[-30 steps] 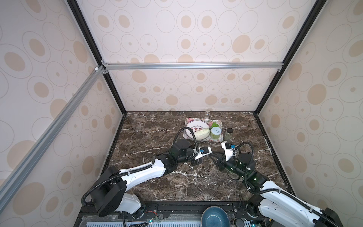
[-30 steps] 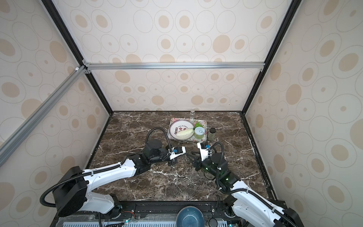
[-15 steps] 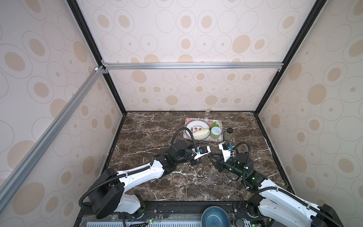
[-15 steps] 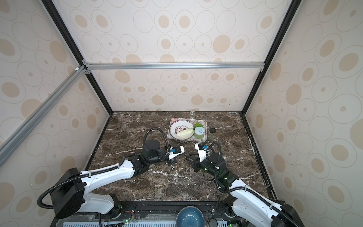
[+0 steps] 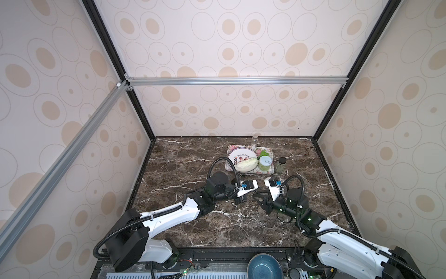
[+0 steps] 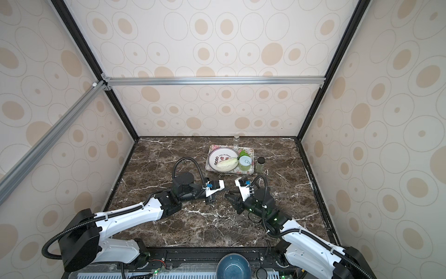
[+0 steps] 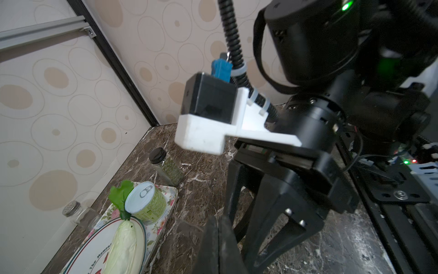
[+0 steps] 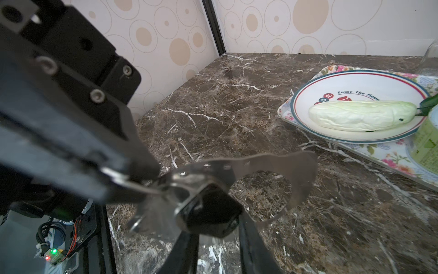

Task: Attach keys to a key ring
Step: Insert the key into the keyring.

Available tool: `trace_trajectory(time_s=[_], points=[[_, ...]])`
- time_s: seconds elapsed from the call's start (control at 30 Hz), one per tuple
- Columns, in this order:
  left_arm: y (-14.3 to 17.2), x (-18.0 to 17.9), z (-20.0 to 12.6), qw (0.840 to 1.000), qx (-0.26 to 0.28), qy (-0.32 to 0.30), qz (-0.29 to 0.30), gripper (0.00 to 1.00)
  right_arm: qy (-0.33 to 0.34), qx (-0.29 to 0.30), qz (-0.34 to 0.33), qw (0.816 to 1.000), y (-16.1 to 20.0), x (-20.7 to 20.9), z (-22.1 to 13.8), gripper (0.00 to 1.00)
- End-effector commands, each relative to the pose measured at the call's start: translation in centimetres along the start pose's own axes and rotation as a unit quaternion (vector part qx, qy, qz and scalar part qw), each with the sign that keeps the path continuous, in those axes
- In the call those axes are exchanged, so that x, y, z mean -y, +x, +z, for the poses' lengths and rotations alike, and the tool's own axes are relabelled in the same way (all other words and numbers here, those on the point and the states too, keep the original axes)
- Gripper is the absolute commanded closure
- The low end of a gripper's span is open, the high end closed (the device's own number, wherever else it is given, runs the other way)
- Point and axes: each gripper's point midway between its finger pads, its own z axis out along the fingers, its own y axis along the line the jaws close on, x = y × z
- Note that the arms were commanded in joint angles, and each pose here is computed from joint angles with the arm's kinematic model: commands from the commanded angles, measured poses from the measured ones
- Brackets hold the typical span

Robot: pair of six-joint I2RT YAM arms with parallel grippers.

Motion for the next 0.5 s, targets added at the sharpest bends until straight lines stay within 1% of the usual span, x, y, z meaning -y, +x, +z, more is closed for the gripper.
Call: trace_trajectory(time_s=[0.0, 0.13, 0.47], points=[[-3.51, 0.73, -0.52, 0.998, 0.064, 0.024, 0.004, 1.00, -0.006, 0.016, -0.019, 1.000, -1.31, -0.70, -0.06, 0.70], [-2.95, 0.27, -0.02, 0.999, 0.050, 0.017, 0.000, 1.00, -0.005, 0.019, -0.028, 0.999, -1.36, -0.95, -0.23, 0.70], [-2.87, 0.33, 0.10, 0.999, 0.048, 0.020, -0.002, 1.00, 0.001, 0.029, -0.039, 0.999, -1.63, -1.06, -0.71, 0.70]])
